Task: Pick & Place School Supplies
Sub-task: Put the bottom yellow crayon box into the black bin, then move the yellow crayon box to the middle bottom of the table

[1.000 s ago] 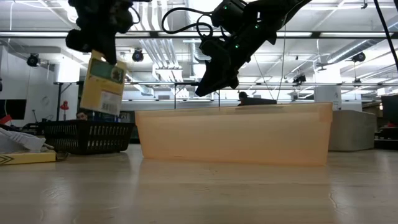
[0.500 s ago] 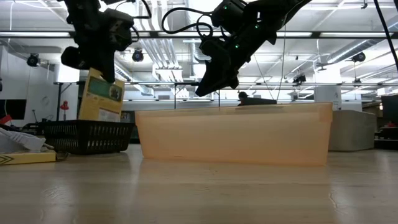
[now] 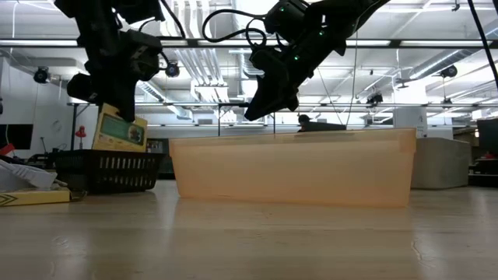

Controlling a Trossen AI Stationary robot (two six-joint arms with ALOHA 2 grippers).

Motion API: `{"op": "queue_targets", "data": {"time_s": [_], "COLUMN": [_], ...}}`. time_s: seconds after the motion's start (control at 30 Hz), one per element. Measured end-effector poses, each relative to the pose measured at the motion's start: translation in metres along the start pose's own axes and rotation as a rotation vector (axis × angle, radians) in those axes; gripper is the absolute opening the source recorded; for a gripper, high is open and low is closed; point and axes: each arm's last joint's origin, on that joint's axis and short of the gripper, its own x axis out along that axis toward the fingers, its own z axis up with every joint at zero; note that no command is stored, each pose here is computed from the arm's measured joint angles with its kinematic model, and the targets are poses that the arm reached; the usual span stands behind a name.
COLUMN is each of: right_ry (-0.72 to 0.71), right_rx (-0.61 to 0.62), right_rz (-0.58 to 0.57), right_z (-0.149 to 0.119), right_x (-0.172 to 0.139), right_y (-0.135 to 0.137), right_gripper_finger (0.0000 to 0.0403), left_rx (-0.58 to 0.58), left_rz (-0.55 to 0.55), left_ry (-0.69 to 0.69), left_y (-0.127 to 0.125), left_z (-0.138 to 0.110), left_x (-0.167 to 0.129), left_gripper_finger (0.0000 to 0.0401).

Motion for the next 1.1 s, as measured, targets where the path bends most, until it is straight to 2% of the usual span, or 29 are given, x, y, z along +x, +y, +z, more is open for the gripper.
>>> {"op": "queue_targets", "data": {"time_s": [0.27,0.5,0.83,1.1], "right_ry": [0.0,0.0,0.0,0.0], "right_rx": [0.0,0.0,0.0,0.0], "right_rz": [0.0,0.0,0.0,0.0], "right_z": [0.0,0.0,0.0,0.0], "right_x": [0.0,0.0,0.0,0.0], "right_y": [0.0,0.0,0.0,0.0], "right_gripper_finger": [0.0069,0.0079,0.008,0.0068], "left_rx": [-0.012,-0.013,-0.005,0.066], "left_rz": [0.15,0.205,0.199,0.032], "left_ry": [-0.003,0.018,0.004,-0.112], "left_y": [0.011,0.016,0.017,0.009], "left_z": [-0.005,-0.008,-0.007,-0.001], "left_x": [0.0,-0.001,-0.003,-0.05], "left_gripper_finger": [0.0012,0.0034,0.0079,0.01]}}
